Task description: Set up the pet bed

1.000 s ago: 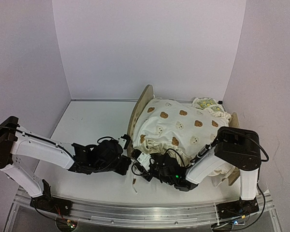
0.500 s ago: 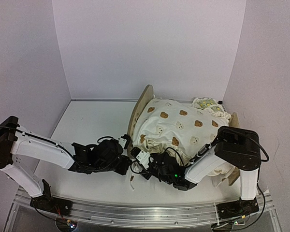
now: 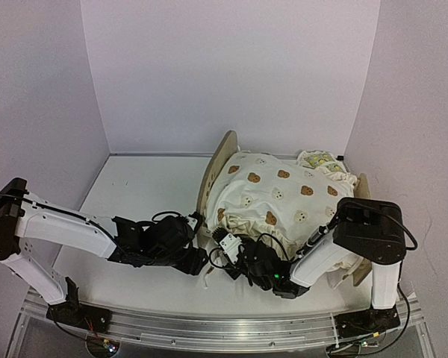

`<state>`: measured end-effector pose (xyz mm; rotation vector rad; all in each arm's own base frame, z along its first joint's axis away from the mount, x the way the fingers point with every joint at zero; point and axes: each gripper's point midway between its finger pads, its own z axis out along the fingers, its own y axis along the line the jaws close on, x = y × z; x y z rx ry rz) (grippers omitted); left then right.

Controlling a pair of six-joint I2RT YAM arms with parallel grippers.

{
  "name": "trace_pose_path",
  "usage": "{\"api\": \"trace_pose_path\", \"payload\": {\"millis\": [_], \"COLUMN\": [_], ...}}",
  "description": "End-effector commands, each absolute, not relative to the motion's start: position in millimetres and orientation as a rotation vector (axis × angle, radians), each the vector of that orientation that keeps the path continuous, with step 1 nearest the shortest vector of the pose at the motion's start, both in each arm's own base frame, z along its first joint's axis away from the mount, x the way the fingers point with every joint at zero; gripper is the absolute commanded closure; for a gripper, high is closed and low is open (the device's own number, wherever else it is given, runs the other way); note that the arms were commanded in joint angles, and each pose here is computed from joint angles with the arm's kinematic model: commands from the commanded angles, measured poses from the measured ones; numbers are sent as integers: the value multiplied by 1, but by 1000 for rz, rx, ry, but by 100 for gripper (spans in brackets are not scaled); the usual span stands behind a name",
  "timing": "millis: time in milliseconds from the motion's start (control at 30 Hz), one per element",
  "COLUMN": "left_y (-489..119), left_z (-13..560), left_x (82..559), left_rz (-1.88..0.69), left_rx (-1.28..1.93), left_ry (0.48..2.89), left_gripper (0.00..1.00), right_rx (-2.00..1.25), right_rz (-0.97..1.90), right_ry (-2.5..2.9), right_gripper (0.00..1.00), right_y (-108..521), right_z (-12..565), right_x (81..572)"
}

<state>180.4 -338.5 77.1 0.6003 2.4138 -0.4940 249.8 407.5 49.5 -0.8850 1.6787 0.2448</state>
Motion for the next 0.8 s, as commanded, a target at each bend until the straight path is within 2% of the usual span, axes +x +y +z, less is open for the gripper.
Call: {"api": "trace_pose_path", "payload": {"millis": [0, 233, 533, 600, 667, 733, 767], "left_y": [-354, -364, -363, -364, -365, -365, -364], "left_z": [69, 42, 16, 12, 11, 10, 10], "left_x": [165, 154, 156, 154, 154, 154, 154], "left_rz": [-480, -409, -342, -349, -357, -362, -359], "left_rx": [707, 771, 758, 758, 755, 752, 746], "left_ry": [2452, 2505, 2544, 2547, 2546, 2544, 2545], "left_gripper": [35, 39, 57, 64, 76, 98, 100], "right_rx": [-741, -724, -717, -714, -712, -708, -705], "right_rz": [229, 219, 237, 245, 255, 262, 266], "right_ry": [1647, 1639, 1642, 1643, 1644, 1648, 1650], "right_gripper": [100, 100, 100, 100, 100, 100, 100], "right_y": [403, 404, 403, 403, 404, 403, 403], "right_z": [85, 92, 94, 95, 95, 96, 96], "right_x": [253, 248, 243, 242, 241, 240, 240]}}
